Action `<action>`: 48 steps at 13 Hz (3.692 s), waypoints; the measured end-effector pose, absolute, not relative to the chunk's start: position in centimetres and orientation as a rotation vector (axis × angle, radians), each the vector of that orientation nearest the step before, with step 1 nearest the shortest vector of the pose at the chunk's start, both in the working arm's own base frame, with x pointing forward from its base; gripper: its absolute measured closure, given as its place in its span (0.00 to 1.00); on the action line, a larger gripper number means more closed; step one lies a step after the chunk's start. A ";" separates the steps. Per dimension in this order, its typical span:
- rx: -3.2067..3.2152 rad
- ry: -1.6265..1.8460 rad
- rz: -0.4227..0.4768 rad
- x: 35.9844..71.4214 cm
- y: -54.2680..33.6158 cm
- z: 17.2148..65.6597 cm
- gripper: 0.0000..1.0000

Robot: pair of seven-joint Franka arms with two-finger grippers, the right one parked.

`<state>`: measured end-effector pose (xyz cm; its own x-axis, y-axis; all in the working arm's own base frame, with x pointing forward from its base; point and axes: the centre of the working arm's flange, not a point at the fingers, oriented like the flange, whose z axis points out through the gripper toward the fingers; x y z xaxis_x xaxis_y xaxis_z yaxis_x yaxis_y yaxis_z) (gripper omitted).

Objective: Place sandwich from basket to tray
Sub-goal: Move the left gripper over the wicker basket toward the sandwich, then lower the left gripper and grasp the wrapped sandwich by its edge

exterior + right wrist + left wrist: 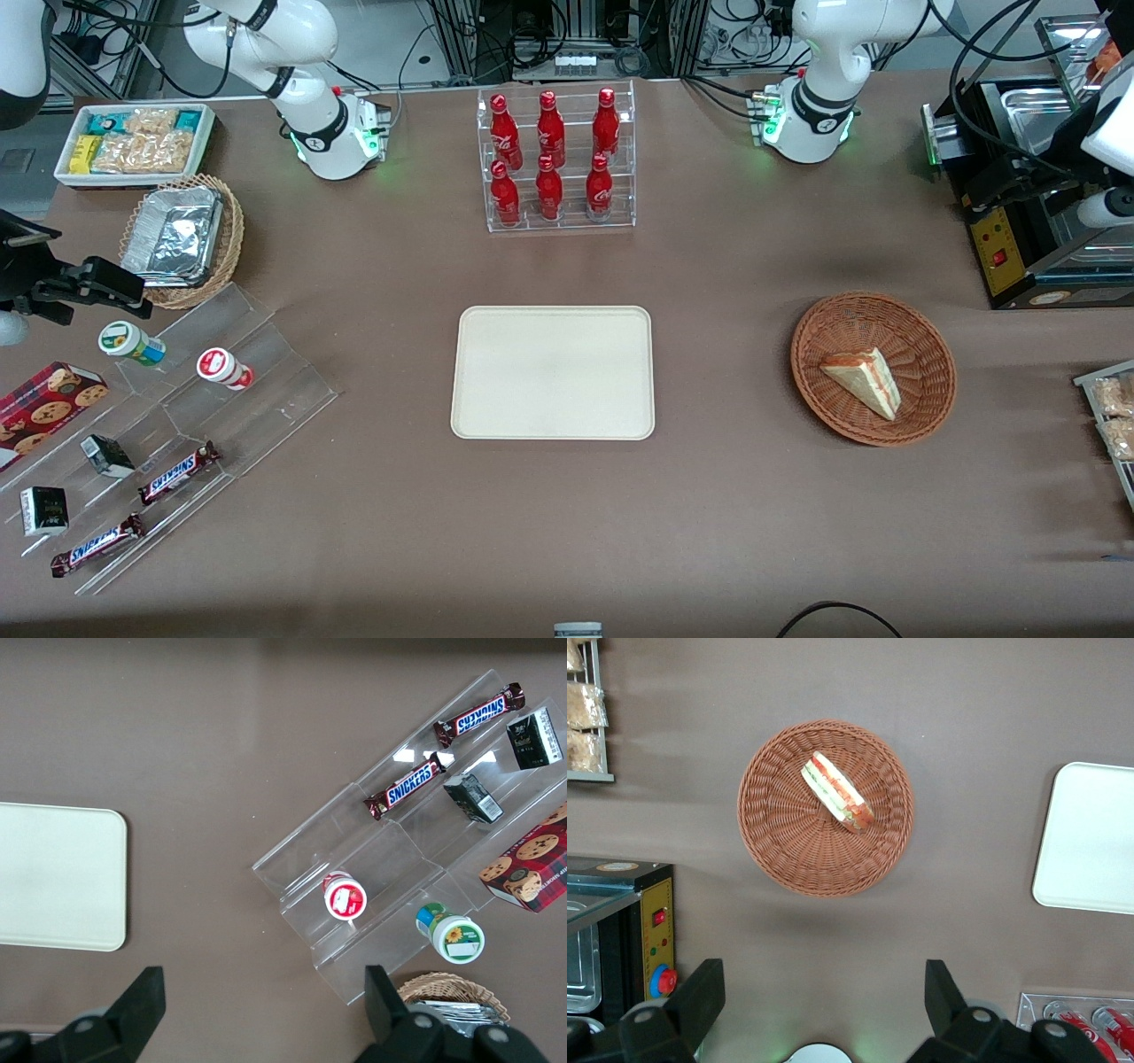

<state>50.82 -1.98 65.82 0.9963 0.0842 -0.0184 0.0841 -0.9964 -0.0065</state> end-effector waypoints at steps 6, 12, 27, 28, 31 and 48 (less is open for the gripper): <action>-3.108 -0.179 0.075 52.1 -1.5 64.1 0.00; -2.966 -0.760 0.144 57.4 -0.7 54.9 0.00; -2.809 -1.358 -0.027 55.8 -1.2 30.4 0.00; -2.813 -1.361 -0.039 55.6 -1.2 30.0 0.00; -2.822 -1.365 -0.062 55.4 -1.2 28.8 0.00; -2.796 -1.198 0.022 55.4 -5.6 32.9 0.77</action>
<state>55.39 -5.56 32.86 0.6905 0.7229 0.0259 0.7214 -0.6857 -0.0971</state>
